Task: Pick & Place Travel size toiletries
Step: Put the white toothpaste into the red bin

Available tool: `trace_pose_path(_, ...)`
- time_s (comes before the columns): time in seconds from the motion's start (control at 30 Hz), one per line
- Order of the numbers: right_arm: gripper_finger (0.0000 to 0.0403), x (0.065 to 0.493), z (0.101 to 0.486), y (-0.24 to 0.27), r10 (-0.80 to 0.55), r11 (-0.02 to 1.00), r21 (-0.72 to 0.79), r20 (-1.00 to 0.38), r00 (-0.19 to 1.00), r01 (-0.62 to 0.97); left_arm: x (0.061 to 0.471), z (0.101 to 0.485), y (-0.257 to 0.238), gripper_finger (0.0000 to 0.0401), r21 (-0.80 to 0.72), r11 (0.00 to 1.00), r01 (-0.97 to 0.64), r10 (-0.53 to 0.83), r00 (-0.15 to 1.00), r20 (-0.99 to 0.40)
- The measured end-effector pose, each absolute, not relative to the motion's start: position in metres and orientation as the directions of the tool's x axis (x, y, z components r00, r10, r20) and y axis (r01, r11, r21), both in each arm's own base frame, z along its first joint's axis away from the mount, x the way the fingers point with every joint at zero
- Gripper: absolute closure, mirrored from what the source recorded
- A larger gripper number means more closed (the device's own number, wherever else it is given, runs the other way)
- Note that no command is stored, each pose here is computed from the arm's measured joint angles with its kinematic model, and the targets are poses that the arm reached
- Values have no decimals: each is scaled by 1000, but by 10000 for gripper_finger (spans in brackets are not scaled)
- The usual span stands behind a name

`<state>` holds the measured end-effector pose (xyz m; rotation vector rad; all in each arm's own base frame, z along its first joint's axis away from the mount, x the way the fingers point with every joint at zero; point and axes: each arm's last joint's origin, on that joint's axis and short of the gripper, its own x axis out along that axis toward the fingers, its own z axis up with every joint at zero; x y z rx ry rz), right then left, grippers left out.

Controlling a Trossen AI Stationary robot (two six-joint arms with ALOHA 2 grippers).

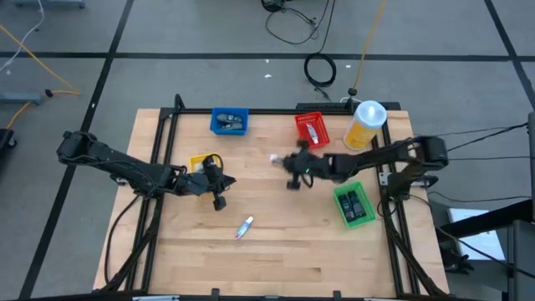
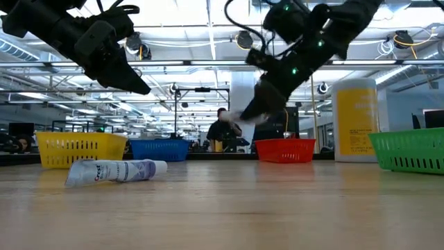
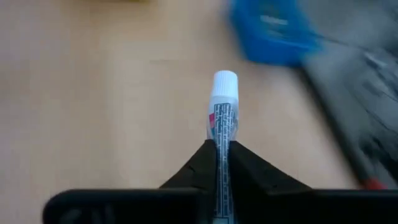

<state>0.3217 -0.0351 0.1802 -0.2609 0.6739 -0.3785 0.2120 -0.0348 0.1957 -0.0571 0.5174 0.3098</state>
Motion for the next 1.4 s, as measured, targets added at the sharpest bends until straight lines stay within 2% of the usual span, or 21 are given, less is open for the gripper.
trace_pose_path(0.13, 366, 294, 206, -76, -608, 781, -273, -540, 583, 562, 212, 196, -34, 375, 24, 951, -307, 278, 823, -495)
trace_pose_path(0.23, 371, 272, 208, -112, -669, 671, -206, -582, 462, 712, 212, 196, -34, 375, 21, 951, -308, 278, 824, -494)
trace_pose_path(0.3, 377, 263, 206, -132, -665, 632, -152, -609, 432, 760, 212, 196, -34, 375, 22, 951, -307, 278, 824, -494)
trace_pose_path(0.4, 382, 258, 193, -157, -603, 638, -48, -651, 460, 768, 212, 196, -34, 375, 22, 951, -309, 279, 823, -494)
trace_pose_path(0.57, 376, 257, 168, -179, -565, 604, 18, -695, 445, 797, 212, 196, -33, 375, 22, 950, -312, 282, 822, -494)
trace_pose_path(0.9, 365, 261, 148, -185, -502, 614, 76, -730, 463, 785, 212, 196, -33, 375, 22, 949, -313, 282, 822, -494)
trace_pose_path(1.03, 336, 262, 149, -185, -503, 619, 72, -729, 465, 782, 212, 196, -33, 375, 21, 949, -313, 282, 822, -494)
trace_pose_path(1.23, 273, 267, 158, -176, -503, 684, 34, -702, 504, 729, 212, 196, -33, 375, 21, 949, -313, 282, 822, -494)
trace_pose_path(1.4, 244, 279, 184, -147, -482, 757, 54, -628, 611, 652, 212, 196, -33, 375, 22, 950, -313, 283, 822, -494)
